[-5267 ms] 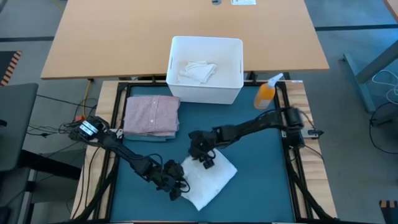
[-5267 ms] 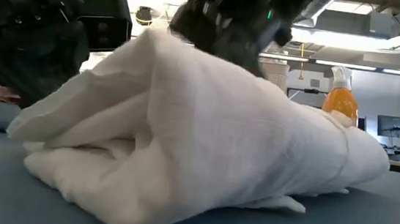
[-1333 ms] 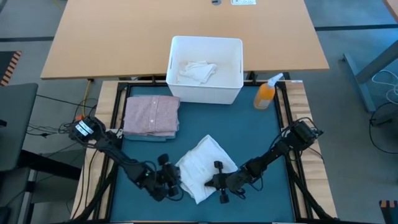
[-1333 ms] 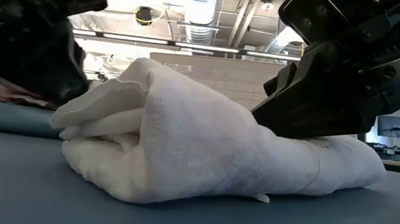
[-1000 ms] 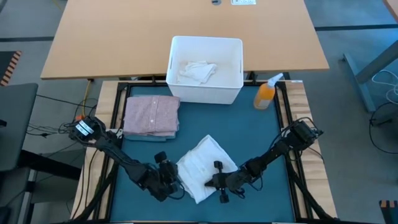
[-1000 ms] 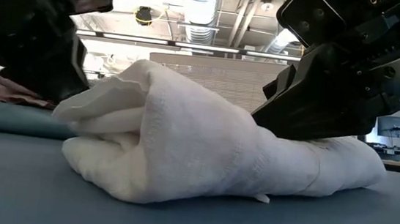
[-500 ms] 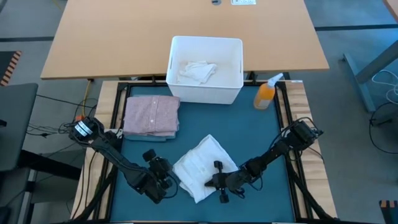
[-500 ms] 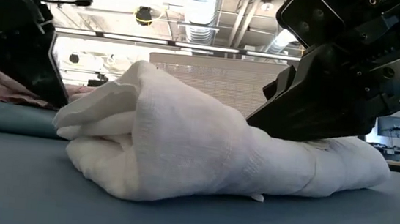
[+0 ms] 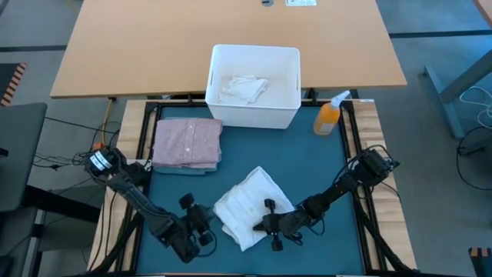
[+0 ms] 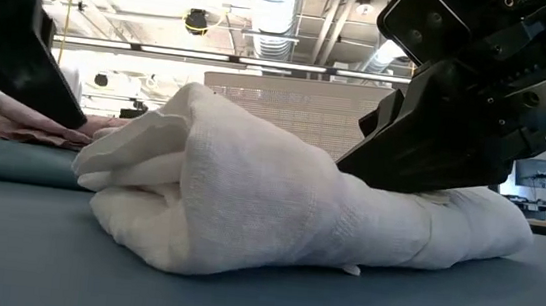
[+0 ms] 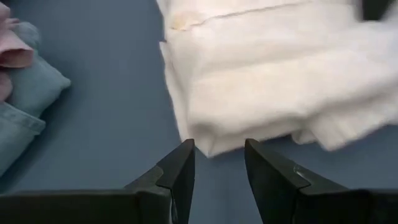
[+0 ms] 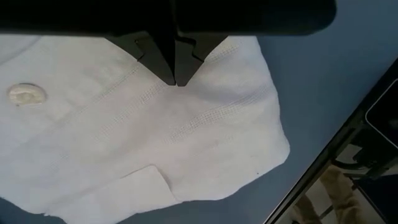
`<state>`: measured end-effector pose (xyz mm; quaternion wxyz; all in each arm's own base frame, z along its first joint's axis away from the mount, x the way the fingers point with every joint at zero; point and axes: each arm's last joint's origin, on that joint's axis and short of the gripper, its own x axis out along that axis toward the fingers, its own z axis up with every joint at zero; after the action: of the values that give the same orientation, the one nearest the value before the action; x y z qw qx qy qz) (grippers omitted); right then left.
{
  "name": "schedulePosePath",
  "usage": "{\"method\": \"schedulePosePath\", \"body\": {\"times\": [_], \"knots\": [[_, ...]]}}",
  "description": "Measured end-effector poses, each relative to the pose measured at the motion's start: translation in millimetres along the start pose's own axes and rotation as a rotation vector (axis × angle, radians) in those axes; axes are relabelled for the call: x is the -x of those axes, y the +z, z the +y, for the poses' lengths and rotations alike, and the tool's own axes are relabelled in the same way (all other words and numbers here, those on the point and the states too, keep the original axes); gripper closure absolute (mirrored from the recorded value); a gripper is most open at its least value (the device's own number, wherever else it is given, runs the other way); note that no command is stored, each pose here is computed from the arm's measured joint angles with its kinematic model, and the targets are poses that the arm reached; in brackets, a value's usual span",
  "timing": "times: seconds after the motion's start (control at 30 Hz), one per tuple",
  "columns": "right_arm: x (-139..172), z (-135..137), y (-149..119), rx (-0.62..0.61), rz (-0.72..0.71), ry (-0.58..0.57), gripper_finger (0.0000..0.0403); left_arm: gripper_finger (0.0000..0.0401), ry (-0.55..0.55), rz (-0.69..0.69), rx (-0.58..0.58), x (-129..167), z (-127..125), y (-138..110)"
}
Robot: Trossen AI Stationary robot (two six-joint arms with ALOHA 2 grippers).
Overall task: Fold Laundry from Bin
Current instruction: Fold the white shirt
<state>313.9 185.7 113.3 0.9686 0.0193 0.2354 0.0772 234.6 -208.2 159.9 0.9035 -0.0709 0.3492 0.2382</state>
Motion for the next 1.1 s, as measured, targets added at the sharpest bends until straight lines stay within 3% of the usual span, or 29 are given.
{"method": "schedulePosePath", "body": {"times": [0.23, 0.7, 0.83, 1.0, 1.1], "knots": [[1, 3, -1, 0.005, 0.003, 0.008, 0.0384, 0.0261, -0.026, 0.028, 0.055, -20, 9, -4], [1, 3, -1, 0.007, 0.008, 0.006, 0.0384, 0.0256, 0.007, 0.031, 0.037, -41, 18, 15], [2, 4, -2, 0.009, 0.009, 0.01, 0.0384, 0.0287, 0.025, 0.035, 0.039, -44, 21, 16], [2, 5, -2, 0.009, 0.01, 0.011, 0.0384, 0.0385, 0.026, 0.037, 0.019, -45, 21, 16], [2, 5, -2, 0.01, 0.012, 0.01, 0.0384, 0.0395, 0.027, 0.04, 0.012, -43, 21, 15]]}}
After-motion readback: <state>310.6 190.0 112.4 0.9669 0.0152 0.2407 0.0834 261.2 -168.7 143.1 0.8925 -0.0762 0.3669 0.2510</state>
